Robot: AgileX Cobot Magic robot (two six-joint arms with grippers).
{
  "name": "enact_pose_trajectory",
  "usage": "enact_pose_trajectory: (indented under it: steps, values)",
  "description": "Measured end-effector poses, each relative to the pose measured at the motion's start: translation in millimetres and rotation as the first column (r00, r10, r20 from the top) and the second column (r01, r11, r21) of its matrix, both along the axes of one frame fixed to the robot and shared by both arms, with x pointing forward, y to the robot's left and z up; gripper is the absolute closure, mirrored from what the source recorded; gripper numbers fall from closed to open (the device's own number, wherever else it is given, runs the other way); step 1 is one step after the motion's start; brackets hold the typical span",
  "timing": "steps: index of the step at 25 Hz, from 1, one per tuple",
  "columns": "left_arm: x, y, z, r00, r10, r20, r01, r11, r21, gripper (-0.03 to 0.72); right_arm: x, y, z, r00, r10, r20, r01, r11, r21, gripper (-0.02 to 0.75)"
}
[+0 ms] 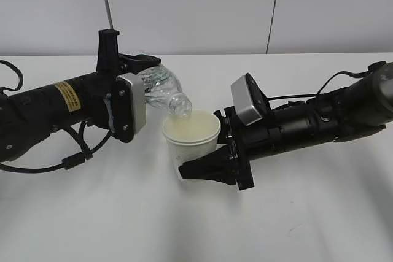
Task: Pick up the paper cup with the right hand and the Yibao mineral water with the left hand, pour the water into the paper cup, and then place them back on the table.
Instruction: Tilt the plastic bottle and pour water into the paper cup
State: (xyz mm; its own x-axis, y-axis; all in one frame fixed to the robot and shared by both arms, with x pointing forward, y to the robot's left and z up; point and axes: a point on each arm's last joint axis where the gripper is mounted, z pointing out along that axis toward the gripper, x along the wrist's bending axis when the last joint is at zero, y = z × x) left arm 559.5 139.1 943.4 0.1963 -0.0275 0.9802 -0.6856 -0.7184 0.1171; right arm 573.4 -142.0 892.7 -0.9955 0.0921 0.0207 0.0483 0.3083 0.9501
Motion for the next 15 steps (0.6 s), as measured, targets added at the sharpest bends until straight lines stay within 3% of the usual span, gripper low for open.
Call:
enact_pose_trajectory:
  steps: [8,15]
  values:
    - [-0.1,-0.1,0.3,0.999,-0.011,0.040,0.010,0.999,0.036,0.369,0.5,-1.3,-3.6,1.000,-0.012,-0.014,0.011,0.999,-0.041,0.200]
    - [-0.3,-0.9,2.9,0.998,-0.019,0.064,0.018,1.000,0.019,0.369,0.2,-1.9,-4.9,1.000,-0.012,-0.023,0.010,0.998,-0.056,0.200]
